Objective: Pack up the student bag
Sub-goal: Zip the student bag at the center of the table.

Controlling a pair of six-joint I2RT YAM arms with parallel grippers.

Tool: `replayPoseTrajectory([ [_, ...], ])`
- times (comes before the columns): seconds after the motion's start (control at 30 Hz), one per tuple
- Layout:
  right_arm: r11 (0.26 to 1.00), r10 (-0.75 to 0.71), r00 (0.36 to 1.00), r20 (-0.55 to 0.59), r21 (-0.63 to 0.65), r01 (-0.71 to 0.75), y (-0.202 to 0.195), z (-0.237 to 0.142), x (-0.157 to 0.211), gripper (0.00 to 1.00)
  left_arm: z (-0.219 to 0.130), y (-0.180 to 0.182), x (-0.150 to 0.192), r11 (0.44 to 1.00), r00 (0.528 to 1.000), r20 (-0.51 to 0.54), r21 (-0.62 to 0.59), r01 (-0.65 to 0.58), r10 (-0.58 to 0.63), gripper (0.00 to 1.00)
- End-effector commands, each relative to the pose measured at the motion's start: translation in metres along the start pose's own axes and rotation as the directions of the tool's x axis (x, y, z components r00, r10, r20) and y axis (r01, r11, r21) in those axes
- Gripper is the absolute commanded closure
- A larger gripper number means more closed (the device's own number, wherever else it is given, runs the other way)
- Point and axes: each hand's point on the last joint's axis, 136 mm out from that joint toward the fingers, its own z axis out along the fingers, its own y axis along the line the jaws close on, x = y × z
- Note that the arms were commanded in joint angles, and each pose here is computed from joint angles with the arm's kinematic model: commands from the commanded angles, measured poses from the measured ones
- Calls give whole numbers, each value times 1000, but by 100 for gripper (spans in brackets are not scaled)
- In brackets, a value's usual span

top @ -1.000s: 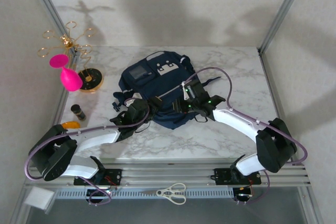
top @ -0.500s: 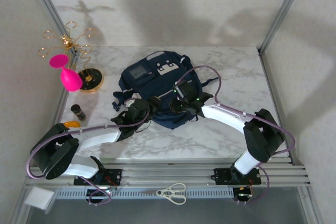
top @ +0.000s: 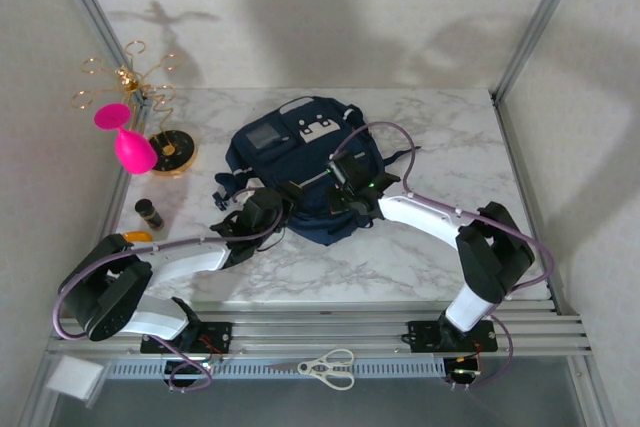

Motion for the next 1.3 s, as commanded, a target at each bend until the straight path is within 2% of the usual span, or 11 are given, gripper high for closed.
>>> replayPoseTrajectory([
  [0.0,997,-55,998,19,-61,56,15,-14,0,100,2,11,-30,1000,998,64,-11,-15,15,51],
  [0.17,986,-55,998,5,-156,55,60,-18,20,100,6,8,-74,992,986,110,-18,-123,124,53],
  [0.3,968,4,1000,14,-250,-1,104,-13,12,100,18,-21,-102,963,958,116,35,-267,262,53],
  [0.37,971,30,999,27,-237,-23,111,-9,-1,100,34,-26,-107,955,956,54,47,-291,289,53],
  [0.47,990,82,996,35,-114,-77,89,-7,-13,100,41,-36,-106,959,965,-5,121,-258,260,54],
  [0.63,996,76,996,44,-55,-74,59,-27,-5,100,20,-15,-89,971,971,-25,32,-236,237,45],
  [0.7,997,70,997,32,-45,-69,52,-31,4,100,6,0,-81,985,985,-34,3,-170,170,38],
  [0.8,994,69,997,33,-88,-66,54,-31,10,100,-16,1,-56,994,996,-45,73,-79,82,34],
  [0.87,991,64,997,31,-120,-60,59,-28,11,100,-24,5,-41,997,998,-44,56,-53,55,34],
  [1.03,988,71,997,35,-141,-65,64,-18,12,100,-30,0,-10,994,995,-73,85,69,-62,42],
  [1.27,988,62,997,38,-147,-56,65,-13,15,100,-8,-17,15,992,989,-118,79,102,-93,55],
])
